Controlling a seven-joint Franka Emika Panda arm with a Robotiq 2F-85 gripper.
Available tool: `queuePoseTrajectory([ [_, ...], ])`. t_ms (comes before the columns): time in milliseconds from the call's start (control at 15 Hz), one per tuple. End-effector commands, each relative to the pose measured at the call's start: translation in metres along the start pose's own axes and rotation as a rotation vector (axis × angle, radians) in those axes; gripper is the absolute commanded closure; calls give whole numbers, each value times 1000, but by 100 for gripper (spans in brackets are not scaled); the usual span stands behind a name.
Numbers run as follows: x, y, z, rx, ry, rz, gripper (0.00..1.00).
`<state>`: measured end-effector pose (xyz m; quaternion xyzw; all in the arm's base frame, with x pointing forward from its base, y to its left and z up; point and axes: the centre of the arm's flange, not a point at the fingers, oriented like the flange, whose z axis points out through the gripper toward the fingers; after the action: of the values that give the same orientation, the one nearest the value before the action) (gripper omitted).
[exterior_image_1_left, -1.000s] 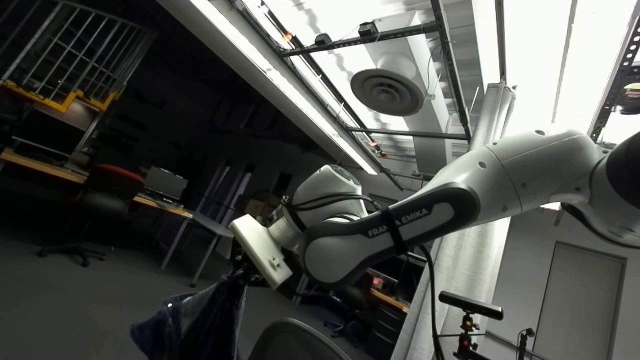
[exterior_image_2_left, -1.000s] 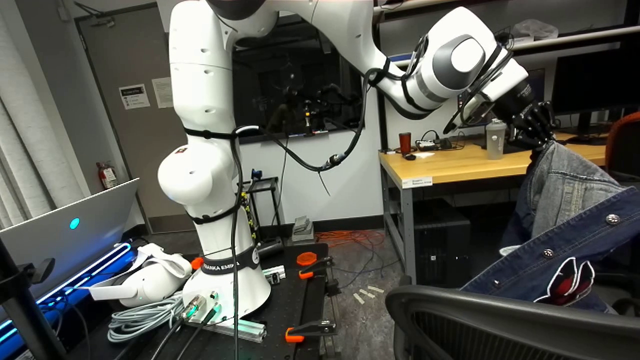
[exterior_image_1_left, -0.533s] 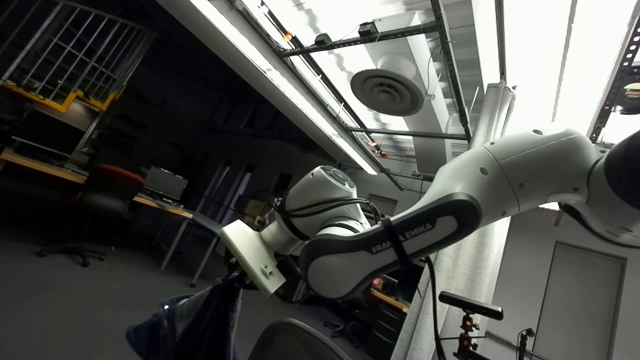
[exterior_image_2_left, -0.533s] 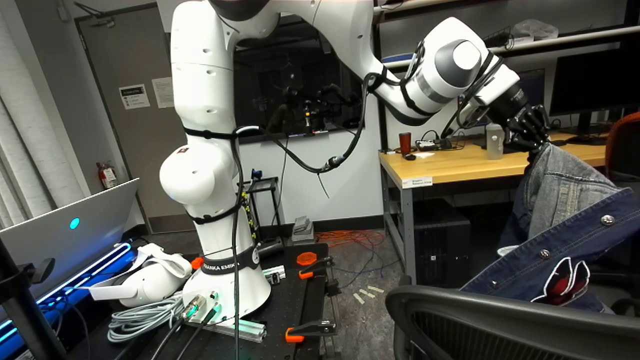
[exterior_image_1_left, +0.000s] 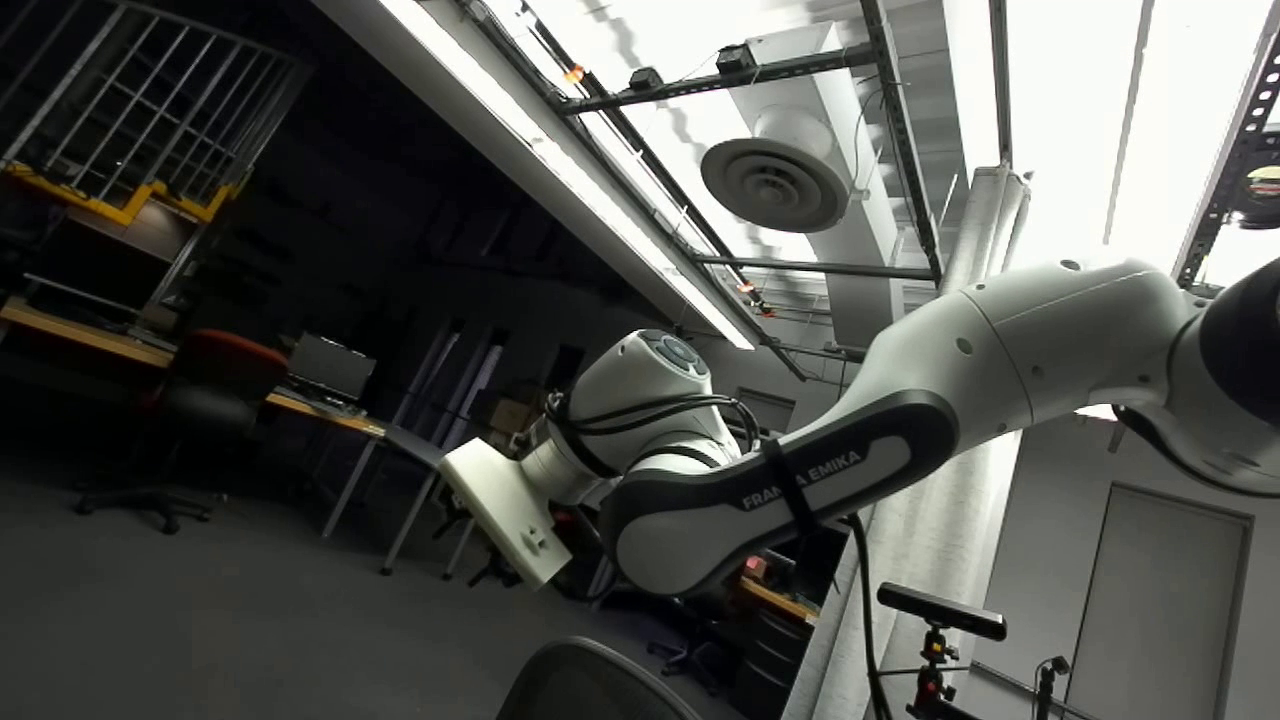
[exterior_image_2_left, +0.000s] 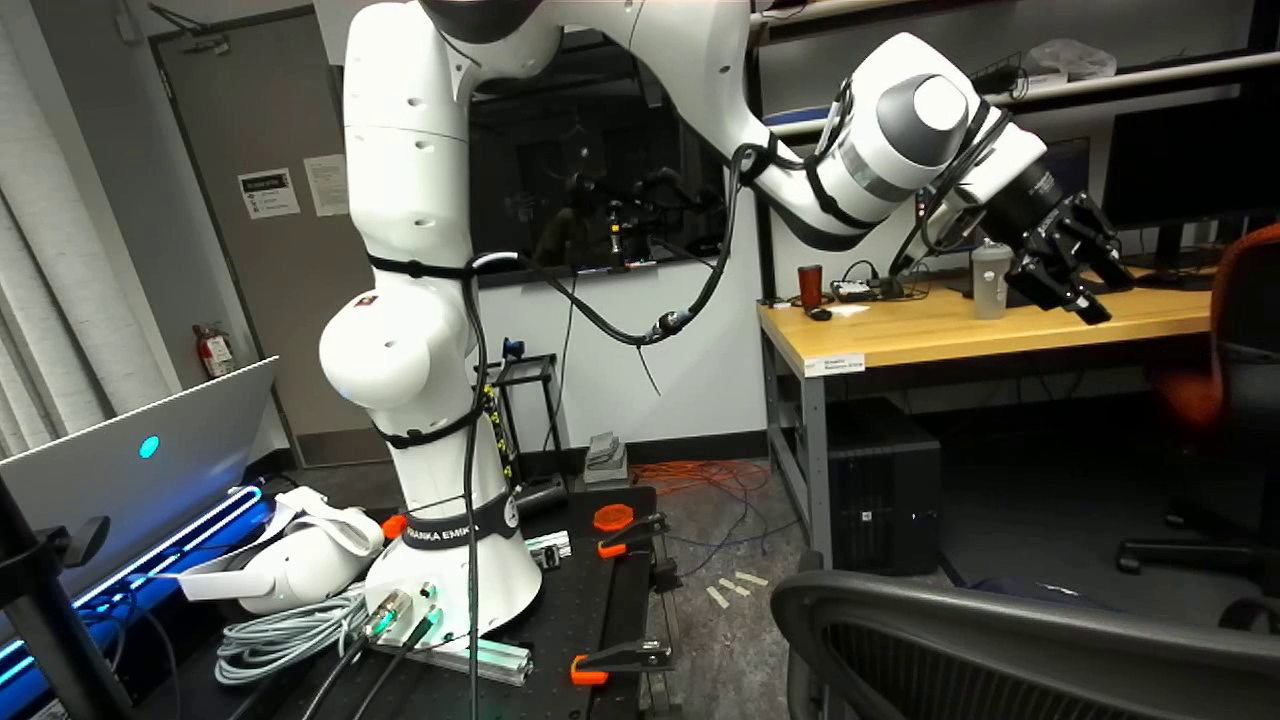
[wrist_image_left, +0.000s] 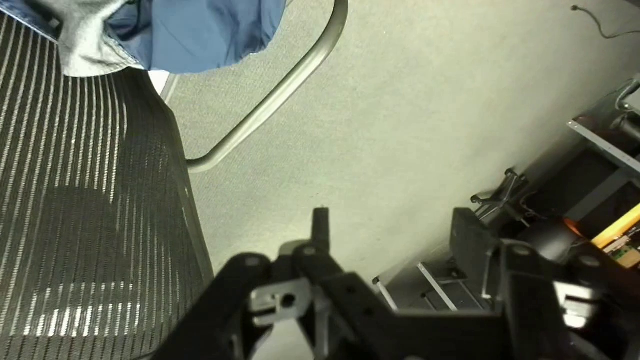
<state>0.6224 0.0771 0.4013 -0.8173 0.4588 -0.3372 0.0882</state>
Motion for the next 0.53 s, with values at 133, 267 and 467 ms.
queuePoseTrajectory([
  [133, 2, 13, 8, -21, -17, -24, 0],
  [267, -1, 23, 10, -42, -33, -49, 0],
  [467, -7, 43, 14, -78, -85, -104, 0],
])
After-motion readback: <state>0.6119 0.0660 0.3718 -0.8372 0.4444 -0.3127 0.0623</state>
